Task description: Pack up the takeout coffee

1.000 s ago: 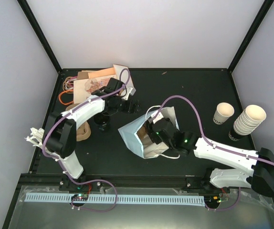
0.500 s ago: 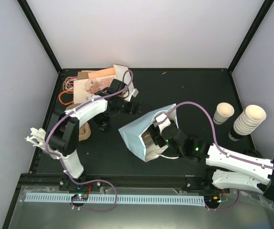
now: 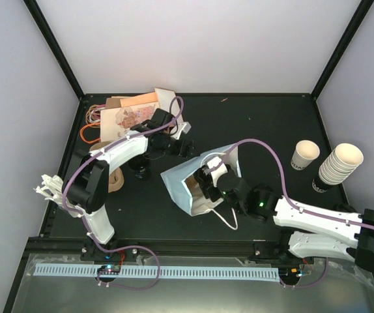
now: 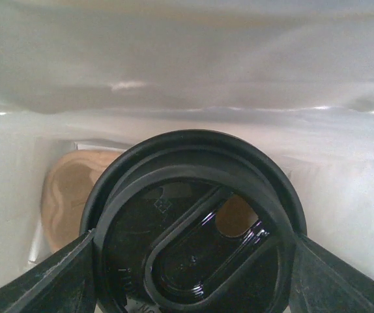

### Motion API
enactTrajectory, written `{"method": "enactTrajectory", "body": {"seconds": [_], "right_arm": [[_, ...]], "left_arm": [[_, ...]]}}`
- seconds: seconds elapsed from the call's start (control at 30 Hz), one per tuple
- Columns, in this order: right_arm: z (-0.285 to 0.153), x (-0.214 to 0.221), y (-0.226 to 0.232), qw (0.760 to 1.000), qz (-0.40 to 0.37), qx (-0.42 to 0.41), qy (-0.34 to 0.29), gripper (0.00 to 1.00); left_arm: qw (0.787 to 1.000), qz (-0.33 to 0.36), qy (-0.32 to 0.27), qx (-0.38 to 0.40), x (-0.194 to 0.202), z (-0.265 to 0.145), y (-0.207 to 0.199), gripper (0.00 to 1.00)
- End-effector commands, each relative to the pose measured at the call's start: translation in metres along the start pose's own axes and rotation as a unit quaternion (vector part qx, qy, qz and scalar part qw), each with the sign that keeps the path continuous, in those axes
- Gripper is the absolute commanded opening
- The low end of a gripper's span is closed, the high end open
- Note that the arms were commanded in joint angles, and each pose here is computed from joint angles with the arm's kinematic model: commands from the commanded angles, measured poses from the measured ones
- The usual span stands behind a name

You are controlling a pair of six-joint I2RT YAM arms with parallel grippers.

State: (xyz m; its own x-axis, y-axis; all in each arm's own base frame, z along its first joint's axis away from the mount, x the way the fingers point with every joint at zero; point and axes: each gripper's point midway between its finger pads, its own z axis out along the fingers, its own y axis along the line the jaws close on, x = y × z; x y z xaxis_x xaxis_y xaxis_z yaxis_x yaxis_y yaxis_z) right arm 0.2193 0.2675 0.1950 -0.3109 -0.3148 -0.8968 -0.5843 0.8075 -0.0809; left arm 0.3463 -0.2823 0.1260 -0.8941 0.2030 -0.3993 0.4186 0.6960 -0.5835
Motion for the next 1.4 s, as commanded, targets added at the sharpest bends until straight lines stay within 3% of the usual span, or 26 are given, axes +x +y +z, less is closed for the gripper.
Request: {"method": "enactTrajectory", "body": {"seconds": [0.0,0.27,0.7,1.03,1.37], "right_arm": [[0.011,0.004,0.01,1.0,0.01,-0.011,-0.002,0.45],[0.022,0.025,0.01,0.999,0.002,0.002,0.039,0.42],[-0.01,0.017,-0.018,0.999,0.017,0.034,0.004,0.42],[-0.003,0.042,-0.033,0.996,0.029,0.082,0.0,0.44],[-0.006,0.025,-0.032,0.996,0.031,0.075,-0.046,0.45]], "left_arm": [[1.0,0.01,-0.007,0.019,-0.006,0.001,-0.013,0.96],[1.0,0.012,-0.006,0.022,-0.004,0.002,-0.017,0.95],[1.0,0.011,-0.006,0.023,-0.005,0.005,-0.015,0.95],[1.0,0.012,0.001,0.025,-0.006,0.009,-0.018,0.95],[1.0,0.012,0.008,0.019,-0.003,0.013,-0.016,0.95]]}}
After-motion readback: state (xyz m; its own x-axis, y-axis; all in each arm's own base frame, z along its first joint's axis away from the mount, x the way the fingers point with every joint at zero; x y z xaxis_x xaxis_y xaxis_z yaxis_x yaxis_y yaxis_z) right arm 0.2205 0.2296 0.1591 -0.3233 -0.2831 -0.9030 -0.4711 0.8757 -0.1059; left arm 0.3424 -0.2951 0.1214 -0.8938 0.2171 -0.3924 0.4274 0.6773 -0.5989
